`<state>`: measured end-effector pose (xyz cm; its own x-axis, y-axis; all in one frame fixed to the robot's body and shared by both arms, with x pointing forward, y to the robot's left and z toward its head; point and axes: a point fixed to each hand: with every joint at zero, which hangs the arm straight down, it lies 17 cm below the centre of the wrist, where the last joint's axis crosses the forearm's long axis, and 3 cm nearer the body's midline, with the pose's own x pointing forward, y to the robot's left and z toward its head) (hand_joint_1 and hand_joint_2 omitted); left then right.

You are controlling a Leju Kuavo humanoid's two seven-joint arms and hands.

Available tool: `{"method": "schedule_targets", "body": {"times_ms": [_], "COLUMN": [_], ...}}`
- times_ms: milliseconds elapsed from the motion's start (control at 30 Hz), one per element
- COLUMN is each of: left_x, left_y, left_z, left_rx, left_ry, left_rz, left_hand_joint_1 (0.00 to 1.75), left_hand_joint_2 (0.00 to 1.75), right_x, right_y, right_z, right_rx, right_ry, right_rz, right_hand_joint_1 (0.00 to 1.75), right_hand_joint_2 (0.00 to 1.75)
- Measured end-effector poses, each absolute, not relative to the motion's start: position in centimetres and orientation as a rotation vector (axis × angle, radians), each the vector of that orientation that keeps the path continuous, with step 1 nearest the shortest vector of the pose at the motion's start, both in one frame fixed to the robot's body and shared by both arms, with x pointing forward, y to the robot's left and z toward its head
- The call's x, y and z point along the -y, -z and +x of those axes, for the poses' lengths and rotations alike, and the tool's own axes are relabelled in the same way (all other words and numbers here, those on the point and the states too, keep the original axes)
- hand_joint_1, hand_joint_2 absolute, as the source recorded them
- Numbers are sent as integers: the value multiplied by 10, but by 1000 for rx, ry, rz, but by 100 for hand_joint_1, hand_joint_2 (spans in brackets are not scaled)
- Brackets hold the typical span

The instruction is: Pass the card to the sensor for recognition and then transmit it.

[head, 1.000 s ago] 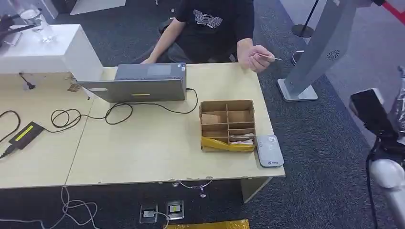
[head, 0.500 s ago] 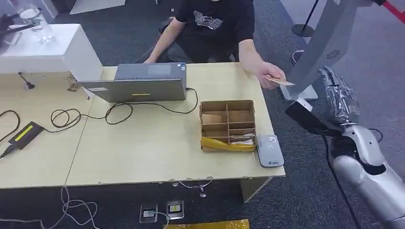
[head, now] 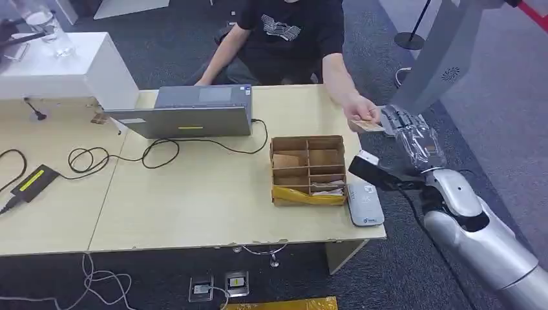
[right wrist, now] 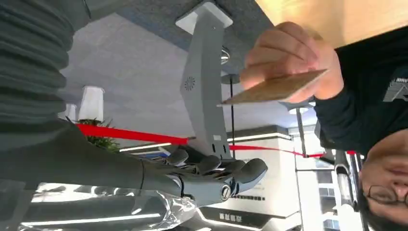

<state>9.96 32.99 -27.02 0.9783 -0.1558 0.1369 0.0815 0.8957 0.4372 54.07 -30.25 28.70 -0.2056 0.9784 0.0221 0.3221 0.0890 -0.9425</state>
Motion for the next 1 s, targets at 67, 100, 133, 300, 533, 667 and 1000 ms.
{"method": "schedule_targets", "body": {"times_ms": [67, 100, 133, 300, 533, 667, 1000], "left_x": [-330, -330, -330, -330, -330, -330, -330], "left_y": [270, 270, 270, 270, 270, 270, 271], "left_z": [99, 99, 99, 99, 99, 98, 96], "left_rx": [170, 169, 168, 167, 167, 165, 150], "left_ry": [127, 126, 126, 127, 124, 122, 121], "left_rz": [445, 446, 447, 448, 447, 447, 449], "left_hand_joint_1": [0, 0, 0, 0, 0, 0, 0], "left_hand_joint_2": [0, 0, 0, 0, 0, 0, 0], "right_x": [299, 297, 296, 289, 278, 275, 273], "right_y": [-281, -280, -278, -269, -265, -262, -257], "right_z": [542, 542, 543, 546, 550, 552, 554], "right_rx": [1629, 1628, 1626, 1623, 1644, 1642, 1637], "right_ry": [-1151, -1155, -1162, -1178, -1188, -1183, -1173], "right_rz": [-1296, -1294, -1292, -1280, -1267, -1266, -1255], "right_hand_joint_1": [0, 0, 0, 0, 0, 175, 175], "right_hand_joint_2": [175, 175, 175, 175, 175, 175, 175]}}
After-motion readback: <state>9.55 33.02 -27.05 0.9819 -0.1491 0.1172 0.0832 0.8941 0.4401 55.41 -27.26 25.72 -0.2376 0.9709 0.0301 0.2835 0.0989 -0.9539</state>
